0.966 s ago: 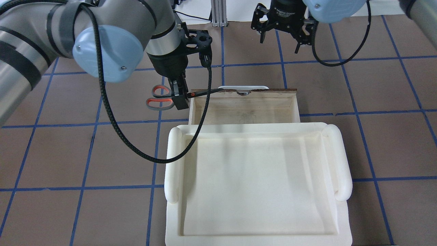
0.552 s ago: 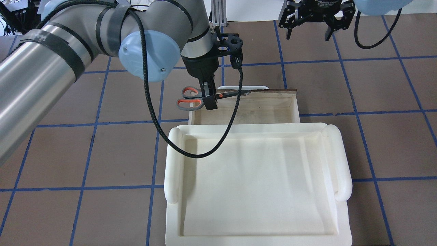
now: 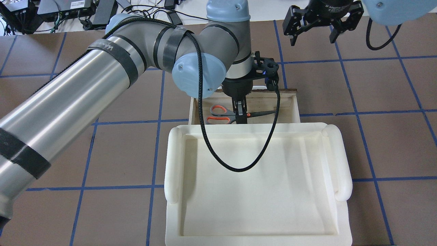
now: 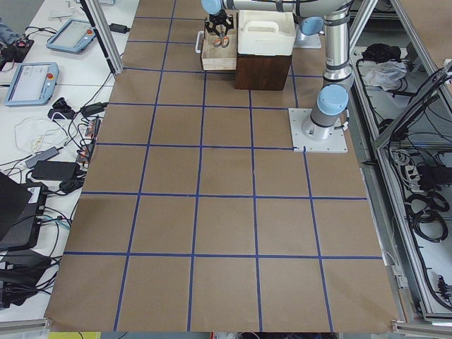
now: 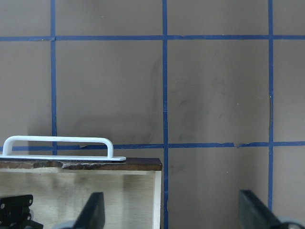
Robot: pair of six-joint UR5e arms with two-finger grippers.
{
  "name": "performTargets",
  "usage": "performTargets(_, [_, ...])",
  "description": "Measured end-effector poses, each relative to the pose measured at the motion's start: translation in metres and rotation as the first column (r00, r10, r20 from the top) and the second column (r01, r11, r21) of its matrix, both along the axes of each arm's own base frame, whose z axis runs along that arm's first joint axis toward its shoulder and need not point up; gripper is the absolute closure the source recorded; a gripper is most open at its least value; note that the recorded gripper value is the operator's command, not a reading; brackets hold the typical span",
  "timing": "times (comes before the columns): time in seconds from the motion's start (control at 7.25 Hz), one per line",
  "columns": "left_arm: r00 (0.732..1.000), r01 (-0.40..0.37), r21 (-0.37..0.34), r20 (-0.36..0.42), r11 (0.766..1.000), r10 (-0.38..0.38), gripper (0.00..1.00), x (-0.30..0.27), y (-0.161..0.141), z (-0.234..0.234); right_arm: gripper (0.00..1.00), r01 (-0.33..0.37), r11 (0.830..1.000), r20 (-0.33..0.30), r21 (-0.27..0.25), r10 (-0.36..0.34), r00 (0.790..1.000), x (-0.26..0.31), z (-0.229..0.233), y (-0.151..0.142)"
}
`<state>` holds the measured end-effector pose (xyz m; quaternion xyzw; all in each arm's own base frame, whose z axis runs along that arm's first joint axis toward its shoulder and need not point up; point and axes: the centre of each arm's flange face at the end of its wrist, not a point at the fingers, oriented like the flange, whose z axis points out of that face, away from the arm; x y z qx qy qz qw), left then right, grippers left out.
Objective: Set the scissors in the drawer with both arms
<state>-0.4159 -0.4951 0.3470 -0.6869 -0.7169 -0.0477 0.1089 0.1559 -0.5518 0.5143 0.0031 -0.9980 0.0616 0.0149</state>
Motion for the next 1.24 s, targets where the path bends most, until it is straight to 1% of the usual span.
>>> performTargets(0.14, [1.000, 0.002, 0.009, 0.006, 1.000, -0.002, 1.00, -0.003, 0.003, -0.005, 0.00, -0.006, 1.000, 0.001, 0.005, 0.006, 1.000, 0.000, -0.002, 0.002])
performTargets(0.28, [1.000, -0.004, 0.015, 0.010, 1.000, 0.003, 0.95, -0.005, 0.004, -0.009, 0.00, -0.012, 1.000, 0.003, 0.011, 0.012, 1.000, 0.000, -0.004, 0.003])
performTargets(0.41, [1.000, -0.021, 0.018, 0.014, 1.000, 0.021, 0.70, -0.007, 0.005, -0.010, 0.00, -0.017, 1.000, 0.009, 0.012, 0.017, 1.000, 0.001, -0.005, 0.003])
performTargets(0.55, [0.999, -0.038, 0.019, 0.018, 0.999, 0.038, 0.01, -0.007, 0.005, -0.010, 0.00, -0.025, 1.000, 0.016, 0.009, 0.025, 1.000, 0.001, -0.004, 0.003])
performTargets(0.97, [0.999, -0.052, 0.017, 0.018, 0.999, 0.052, 0.00, -0.008, 0.007, -0.006, 0.00, -0.098, 0.995, 0.009, 0.008, 0.098, 0.995, 0.001, -0.002, 0.005])
performTargets(1.24, [0.998, -0.056, 0.003, 0.010, 0.998, 0.056, 0.00, -0.005, 0.008, 0.004, 0.00, -0.108, 0.994, 0.008, 0.012, 0.108, 0.994, 0.001, -0.001, 0.006])
